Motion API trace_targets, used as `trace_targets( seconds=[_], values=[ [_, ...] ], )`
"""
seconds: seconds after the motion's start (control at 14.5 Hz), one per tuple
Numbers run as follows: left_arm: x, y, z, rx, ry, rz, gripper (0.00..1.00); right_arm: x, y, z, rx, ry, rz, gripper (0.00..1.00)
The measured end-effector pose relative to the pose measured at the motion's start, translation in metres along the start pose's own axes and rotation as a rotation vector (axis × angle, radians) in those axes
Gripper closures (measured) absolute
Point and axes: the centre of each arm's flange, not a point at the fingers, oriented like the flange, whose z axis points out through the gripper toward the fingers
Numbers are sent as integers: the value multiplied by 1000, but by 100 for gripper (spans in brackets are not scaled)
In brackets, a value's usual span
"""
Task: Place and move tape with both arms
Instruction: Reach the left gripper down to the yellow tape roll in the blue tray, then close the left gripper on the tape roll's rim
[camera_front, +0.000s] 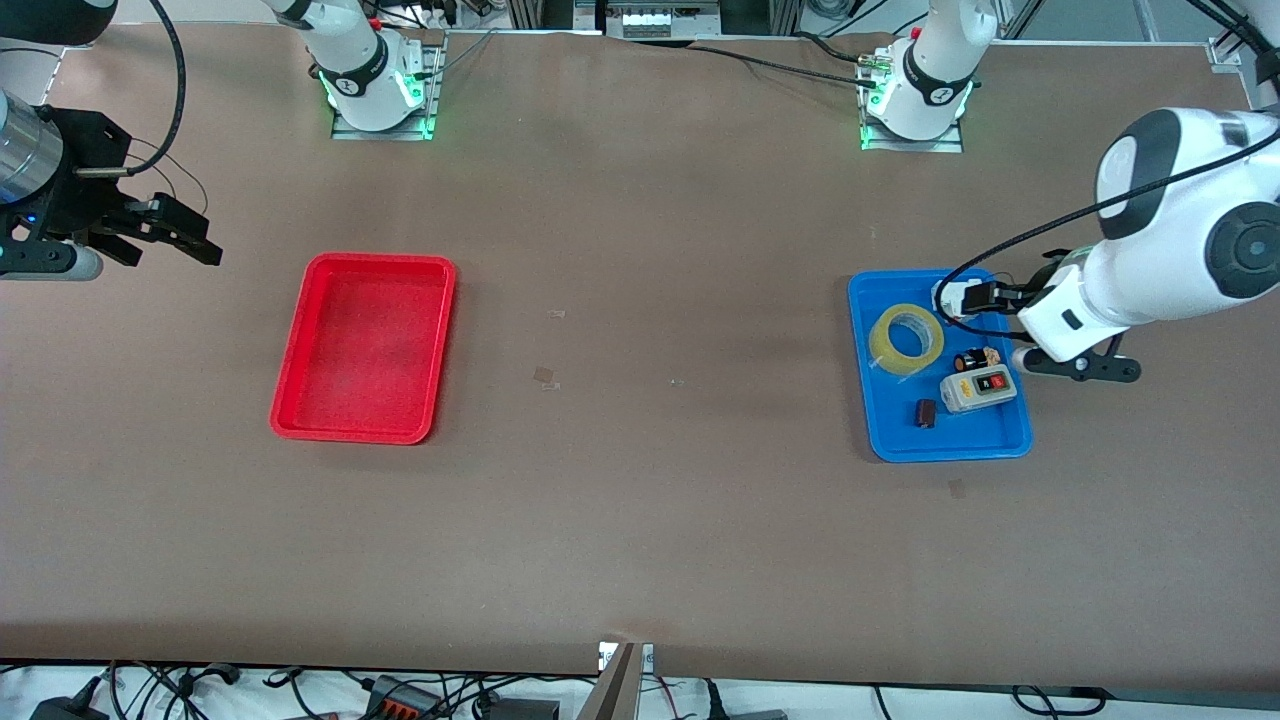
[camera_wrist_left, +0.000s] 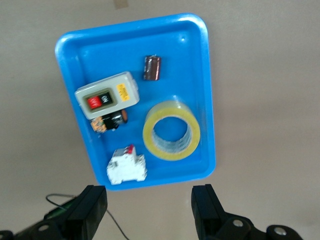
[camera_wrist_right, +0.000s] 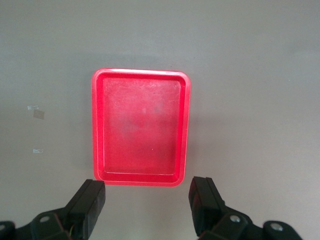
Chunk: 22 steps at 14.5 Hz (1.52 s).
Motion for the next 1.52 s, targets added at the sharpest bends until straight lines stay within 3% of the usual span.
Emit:
trace_targets(
  seconds=[0.34, 0.48, 0.76, 1.52],
  values=[
    [-9, -2, 74, -5, 79, -10, 0, 0, 0, 0, 0, 0, 0, 1],
    [-13, -3, 85, -5, 82, -12, 0, 0, 0, 0, 0, 0, -1, 1],
    [-18, -5, 119, -2, 161, -17, 0, 0, -1, 0, 0, -1, -1, 1],
    [-25, -6, 213, -3, 68, -16, 0, 0, -1, 1, 0, -3, -2, 1]
  ],
)
